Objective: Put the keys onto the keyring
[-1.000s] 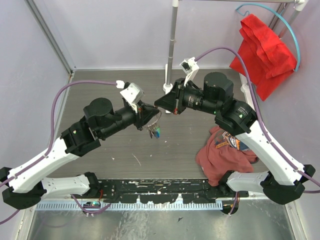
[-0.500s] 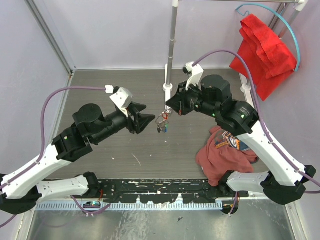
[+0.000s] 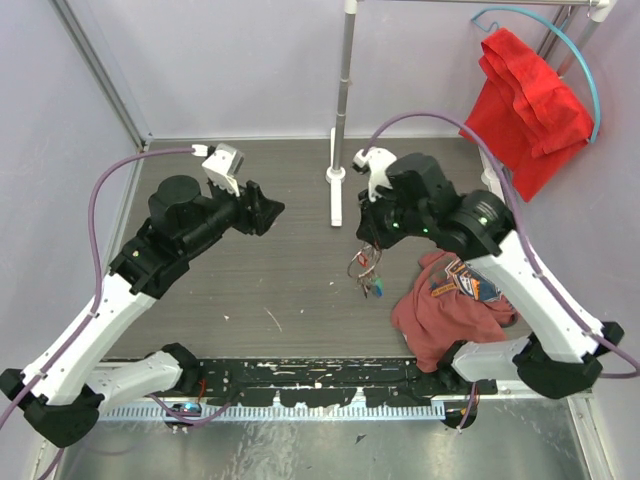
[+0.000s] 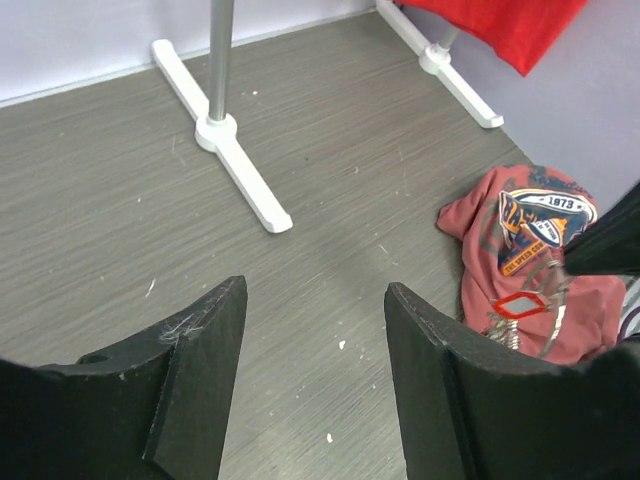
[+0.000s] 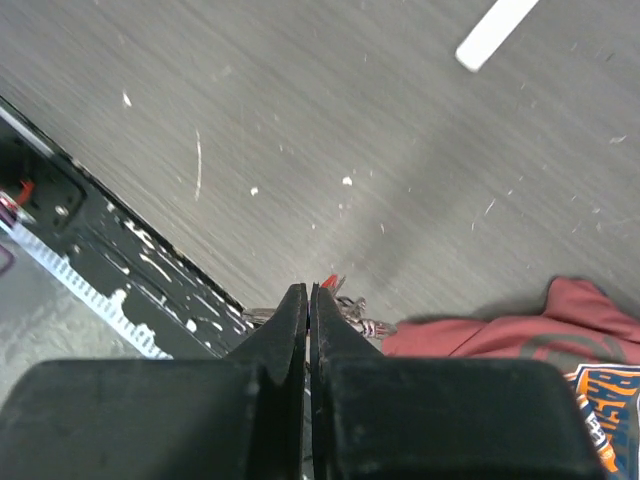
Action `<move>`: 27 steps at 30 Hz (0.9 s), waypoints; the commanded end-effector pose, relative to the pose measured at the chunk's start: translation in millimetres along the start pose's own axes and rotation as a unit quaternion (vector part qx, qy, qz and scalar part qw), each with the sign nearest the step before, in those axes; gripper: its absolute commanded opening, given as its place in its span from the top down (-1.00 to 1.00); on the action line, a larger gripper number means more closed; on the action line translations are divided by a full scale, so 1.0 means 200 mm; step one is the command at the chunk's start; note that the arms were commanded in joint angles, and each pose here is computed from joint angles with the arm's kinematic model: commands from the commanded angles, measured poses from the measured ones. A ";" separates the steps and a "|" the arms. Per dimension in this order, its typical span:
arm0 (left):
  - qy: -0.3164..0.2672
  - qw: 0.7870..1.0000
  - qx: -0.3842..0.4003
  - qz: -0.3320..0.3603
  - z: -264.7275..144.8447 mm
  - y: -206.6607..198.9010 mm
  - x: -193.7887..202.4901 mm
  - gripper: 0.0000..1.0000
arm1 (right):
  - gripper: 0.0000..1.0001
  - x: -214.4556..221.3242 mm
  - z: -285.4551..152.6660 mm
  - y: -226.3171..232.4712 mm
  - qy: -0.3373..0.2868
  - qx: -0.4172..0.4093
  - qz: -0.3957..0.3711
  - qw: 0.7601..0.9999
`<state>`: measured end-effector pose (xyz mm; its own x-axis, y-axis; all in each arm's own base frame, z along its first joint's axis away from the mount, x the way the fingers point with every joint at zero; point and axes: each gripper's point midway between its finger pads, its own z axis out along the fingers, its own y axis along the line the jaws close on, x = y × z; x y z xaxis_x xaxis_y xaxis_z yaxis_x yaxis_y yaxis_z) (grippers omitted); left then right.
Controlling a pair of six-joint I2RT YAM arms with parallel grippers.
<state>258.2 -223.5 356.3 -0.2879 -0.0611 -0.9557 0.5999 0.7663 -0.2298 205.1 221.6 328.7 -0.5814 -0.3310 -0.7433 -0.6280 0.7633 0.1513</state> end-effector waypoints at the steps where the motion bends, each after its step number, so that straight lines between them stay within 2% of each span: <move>1: -0.017 1.000 -0.025 -0.003 -0.09 0.05 -0.02 -0.28 | 0.98 0.15 0.21 -0.02 0.087 0.001 -0.014 0.996; 6: -0.045 0.996 -0.077 0.014 -0.22 0.14 -0.07 -0.28 | 0.98 0.25 0.48 -0.01 0.134 -0.018 -0.023 0.990; 17: -0.048 0.995 -0.092 0.013 -0.30 0.16 -0.07 -0.29 | 0.95 0.21 0.91 0.07 0.122 -0.064 -0.024 0.990; 21: -0.045 0.994 -0.099 0.012 -0.31 0.17 -0.07 -0.29 | 0.69 0.20 1.08 0.08 0.118 -0.070 -0.027 0.990; 22: -0.042 0.994 -0.102 0.011 -0.32 0.18 -0.06 -0.29 | 0.58 0.17 1.11 0.09 0.109 -0.072 -0.028 0.991; 25: -0.032 0.993 -0.112 0.010 -0.32 0.20 -0.04 -0.30 | 0.21 0.08 1.13 0.10 0.067 -0.073 -0.024 0.995; 27: -0.021 0.993 -0.118 0.011 -0.31 0.21 -0.01 -0.31 | 0.05 0.00 1.10 0.10 0.031 -0.072 -0.019 0.997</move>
<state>236.5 -158.5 362.1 -0.2317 -0.0776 -0.9697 0.4432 0.8789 -0.1762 280.3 330.2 124.3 -0.6913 -0.5253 -0.4962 -0.6828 0.6997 0.2104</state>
